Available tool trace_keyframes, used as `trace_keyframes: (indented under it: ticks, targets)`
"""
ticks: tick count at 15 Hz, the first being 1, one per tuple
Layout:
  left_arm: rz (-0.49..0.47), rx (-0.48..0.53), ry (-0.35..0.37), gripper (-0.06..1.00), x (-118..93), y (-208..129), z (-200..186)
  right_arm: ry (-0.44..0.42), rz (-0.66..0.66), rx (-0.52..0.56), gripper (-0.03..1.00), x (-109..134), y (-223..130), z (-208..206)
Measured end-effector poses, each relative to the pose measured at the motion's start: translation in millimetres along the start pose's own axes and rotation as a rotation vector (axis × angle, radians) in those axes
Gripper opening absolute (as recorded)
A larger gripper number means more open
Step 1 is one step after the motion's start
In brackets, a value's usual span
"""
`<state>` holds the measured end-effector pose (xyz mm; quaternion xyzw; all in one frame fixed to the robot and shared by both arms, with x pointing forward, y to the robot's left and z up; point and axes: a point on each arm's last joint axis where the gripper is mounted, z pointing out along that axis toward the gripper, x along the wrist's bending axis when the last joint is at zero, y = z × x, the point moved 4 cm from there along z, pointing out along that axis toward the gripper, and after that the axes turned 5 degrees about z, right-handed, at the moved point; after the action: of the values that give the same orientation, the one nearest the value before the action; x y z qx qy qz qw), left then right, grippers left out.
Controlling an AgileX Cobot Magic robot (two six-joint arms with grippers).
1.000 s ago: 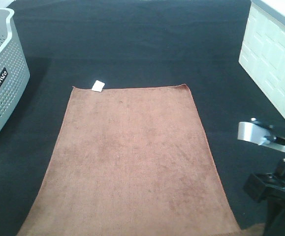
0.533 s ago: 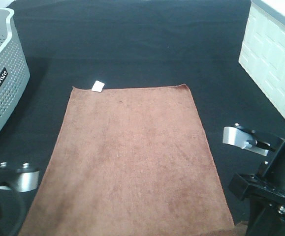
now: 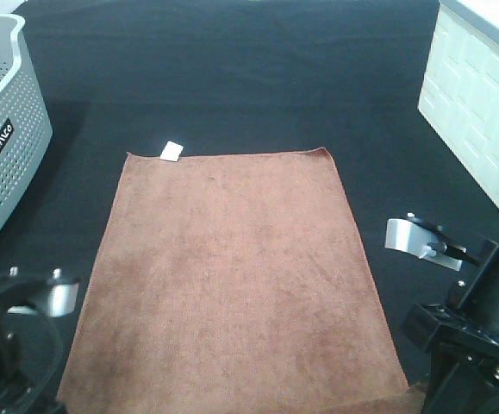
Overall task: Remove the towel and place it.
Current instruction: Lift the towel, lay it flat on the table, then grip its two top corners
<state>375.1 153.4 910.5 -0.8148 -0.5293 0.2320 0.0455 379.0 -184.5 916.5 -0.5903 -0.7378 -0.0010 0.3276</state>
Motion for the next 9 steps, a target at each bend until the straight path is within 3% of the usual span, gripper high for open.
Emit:
trace_keyframes:
  ticks: [5,6,9]
  targets:
    - [-0.024,-0.032,-0.059,0.06,-9,5,-2,0.004,-0.002,0.02,0.25,0,-3,0]
    - [-0.031,-0.031,-0.076,0.14,-11,5,-2,0.004,-0.002,0.019,0.34,0,-2,0]
    - [-0.041,0.002,-0.089,0.67,-13,1,-2,0.001,0.003,0.01,0.64,0,-2,0]
